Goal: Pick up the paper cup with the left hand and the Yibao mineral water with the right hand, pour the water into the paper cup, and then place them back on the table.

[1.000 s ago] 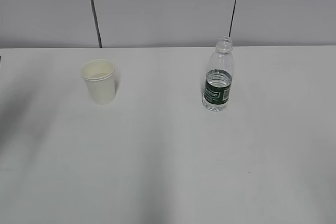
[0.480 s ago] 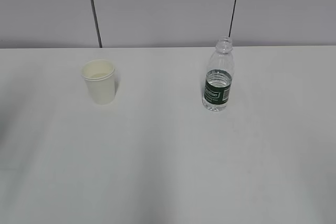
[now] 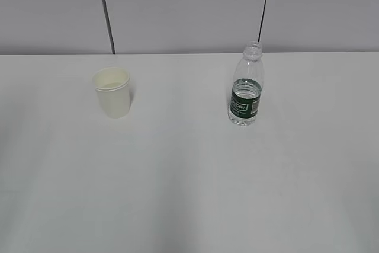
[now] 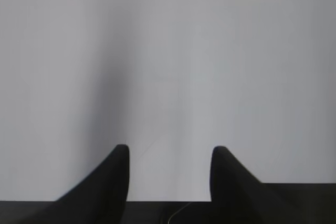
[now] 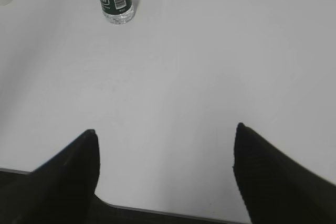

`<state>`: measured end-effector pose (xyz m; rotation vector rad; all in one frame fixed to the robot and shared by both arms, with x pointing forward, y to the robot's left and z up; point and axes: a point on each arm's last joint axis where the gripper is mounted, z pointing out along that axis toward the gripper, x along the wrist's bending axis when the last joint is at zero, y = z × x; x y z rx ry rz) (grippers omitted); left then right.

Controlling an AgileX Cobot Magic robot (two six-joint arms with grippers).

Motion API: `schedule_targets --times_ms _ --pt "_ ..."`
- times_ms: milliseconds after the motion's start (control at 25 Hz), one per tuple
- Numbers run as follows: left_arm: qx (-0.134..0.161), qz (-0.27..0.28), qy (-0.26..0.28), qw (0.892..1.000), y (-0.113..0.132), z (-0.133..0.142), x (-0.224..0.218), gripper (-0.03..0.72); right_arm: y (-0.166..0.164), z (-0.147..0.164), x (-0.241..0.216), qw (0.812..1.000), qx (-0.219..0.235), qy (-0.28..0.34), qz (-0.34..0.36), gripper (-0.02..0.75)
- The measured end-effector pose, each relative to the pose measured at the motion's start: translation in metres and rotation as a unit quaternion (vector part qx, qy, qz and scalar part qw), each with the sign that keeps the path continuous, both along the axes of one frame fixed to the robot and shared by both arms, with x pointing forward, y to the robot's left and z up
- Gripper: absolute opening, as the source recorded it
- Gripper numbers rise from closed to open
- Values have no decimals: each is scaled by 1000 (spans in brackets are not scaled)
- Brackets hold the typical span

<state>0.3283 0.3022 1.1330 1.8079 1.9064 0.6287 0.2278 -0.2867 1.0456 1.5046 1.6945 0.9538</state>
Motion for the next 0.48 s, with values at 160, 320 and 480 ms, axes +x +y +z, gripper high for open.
schedule_targets --times_ms 160,320,480 --pt "-4 -7 -54 999 0 8 -29 302 0 0 0 1000 0 0 0 585" --pt "-5 -9 -98 995 2 11 -53 296 0 0 0 1000 0 0 0 585" --pt "-14 -20 -109 994 0 -5 -69 291 0 0 0 1000 0 0 0 585"
